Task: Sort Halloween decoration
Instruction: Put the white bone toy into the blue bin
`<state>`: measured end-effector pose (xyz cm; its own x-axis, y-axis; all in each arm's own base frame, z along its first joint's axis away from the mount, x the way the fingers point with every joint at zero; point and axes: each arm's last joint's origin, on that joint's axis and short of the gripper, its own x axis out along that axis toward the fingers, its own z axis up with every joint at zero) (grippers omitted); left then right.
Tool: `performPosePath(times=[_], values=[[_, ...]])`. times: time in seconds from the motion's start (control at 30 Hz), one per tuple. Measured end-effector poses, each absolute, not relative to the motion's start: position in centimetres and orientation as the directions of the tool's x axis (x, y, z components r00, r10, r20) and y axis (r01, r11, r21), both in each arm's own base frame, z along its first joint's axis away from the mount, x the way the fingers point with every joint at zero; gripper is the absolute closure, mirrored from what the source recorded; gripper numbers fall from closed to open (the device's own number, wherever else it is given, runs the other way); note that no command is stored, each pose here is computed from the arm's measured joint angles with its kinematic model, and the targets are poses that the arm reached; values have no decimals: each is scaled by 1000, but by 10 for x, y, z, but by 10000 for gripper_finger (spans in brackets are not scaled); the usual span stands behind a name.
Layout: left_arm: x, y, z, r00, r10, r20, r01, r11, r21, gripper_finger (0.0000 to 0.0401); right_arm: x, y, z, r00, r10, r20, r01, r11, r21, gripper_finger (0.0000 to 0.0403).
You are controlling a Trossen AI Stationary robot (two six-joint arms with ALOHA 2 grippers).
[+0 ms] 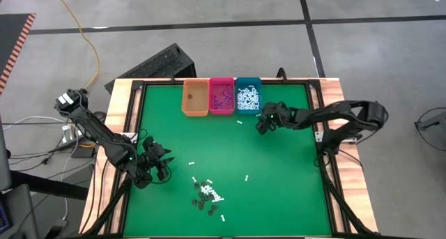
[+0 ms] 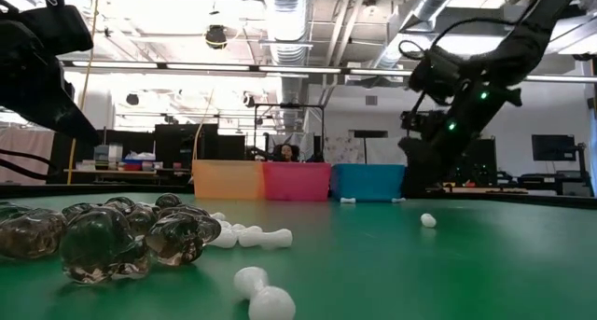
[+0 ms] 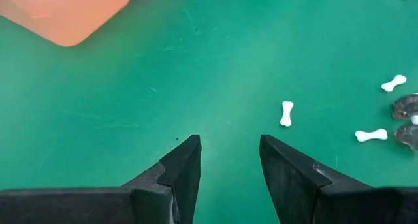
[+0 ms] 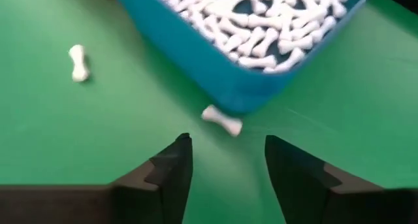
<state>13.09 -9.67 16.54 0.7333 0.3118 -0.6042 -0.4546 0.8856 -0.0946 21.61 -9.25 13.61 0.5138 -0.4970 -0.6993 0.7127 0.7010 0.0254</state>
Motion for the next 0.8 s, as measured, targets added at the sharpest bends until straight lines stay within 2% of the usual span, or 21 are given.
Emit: performPosePath(times=[0.17, 0.53, 0.67, 0.8], values=[[131, -97, 165, 730, 303, -612, -449, 888, -96, 253, 225, -96, 120, 494, -529, -690, 716, 698, -23, 184], [131, -97, 165, 730, 303, -612, -453, 886, -101, 253, 233, -101, 110, 474, -600, -645, 756, 652, -51, 201], [131, -97, 165, 730, 304, -612, -453, 886, -101, 253, 233, -101, 110, 471, -601, -646, 765, 642, -40, 234], [131, -97, 165, 728, 296, -619, -450, 887, -104, 253, 233, -99, 109, 471, -594, -652, 764, 644, -35, 291]])
